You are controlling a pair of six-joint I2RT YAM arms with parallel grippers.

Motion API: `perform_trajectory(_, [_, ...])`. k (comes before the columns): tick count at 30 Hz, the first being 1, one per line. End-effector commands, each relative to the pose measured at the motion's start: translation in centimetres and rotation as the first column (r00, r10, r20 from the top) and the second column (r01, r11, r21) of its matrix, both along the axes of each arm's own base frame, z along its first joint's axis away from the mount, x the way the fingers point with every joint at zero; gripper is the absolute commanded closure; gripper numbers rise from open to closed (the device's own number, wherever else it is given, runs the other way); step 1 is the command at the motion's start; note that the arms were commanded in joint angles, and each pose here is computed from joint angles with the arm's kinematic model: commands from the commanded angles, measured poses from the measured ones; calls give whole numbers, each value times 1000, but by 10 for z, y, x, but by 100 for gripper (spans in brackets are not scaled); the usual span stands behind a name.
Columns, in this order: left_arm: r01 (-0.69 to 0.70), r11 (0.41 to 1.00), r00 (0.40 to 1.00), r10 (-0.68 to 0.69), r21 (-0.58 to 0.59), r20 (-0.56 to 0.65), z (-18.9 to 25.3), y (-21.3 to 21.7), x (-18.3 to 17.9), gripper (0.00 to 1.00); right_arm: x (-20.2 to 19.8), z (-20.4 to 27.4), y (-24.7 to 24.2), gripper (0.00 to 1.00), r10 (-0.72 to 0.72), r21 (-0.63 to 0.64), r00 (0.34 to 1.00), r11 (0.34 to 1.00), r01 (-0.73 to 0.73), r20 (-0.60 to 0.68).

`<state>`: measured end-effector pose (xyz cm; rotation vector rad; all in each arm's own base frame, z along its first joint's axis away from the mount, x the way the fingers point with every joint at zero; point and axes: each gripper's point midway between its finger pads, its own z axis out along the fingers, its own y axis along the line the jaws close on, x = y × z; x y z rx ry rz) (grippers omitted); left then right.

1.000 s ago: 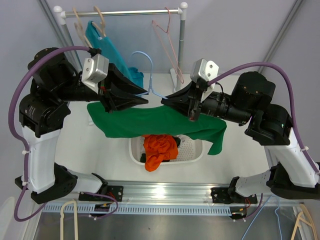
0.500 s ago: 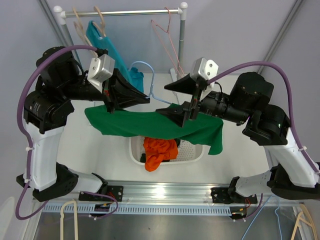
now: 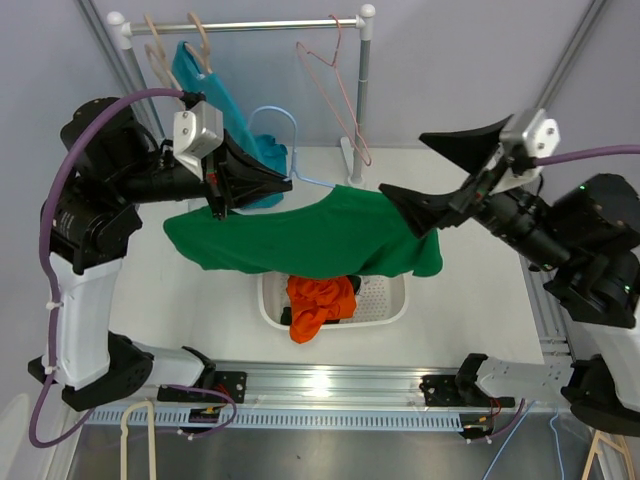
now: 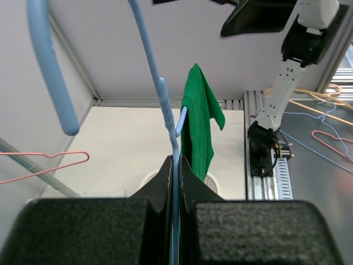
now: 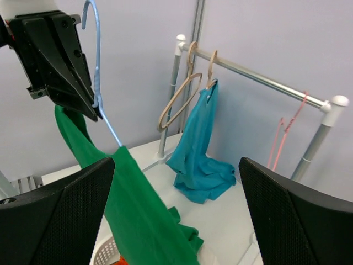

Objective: Remove the t-shirt from the hanger

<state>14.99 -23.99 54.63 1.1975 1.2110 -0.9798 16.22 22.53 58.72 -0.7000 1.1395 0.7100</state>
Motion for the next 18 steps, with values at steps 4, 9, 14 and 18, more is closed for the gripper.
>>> perform_trajectory(4, [-56,996,993,63,-70,97,29,20,-6,99,0,-24,-12,1,-11,-44,997,999,8,-72])
perform_trajectory(9, [-25,996,992,35,-84,122,35,27,-17,99,11,-64,-5,2,-22,-105,988,994,6,-152])
perform_trajectory(14, [9,996,992,2,-91,125,39,36,-27,99,20,-80,-8,4,-24,-124,984,992,2,-175])
perform_trajectory(18, [16,995,989,-1,-99,149,41,44,-38,99,18,-80,-6,3,5,-122,986,992,-25,-167])
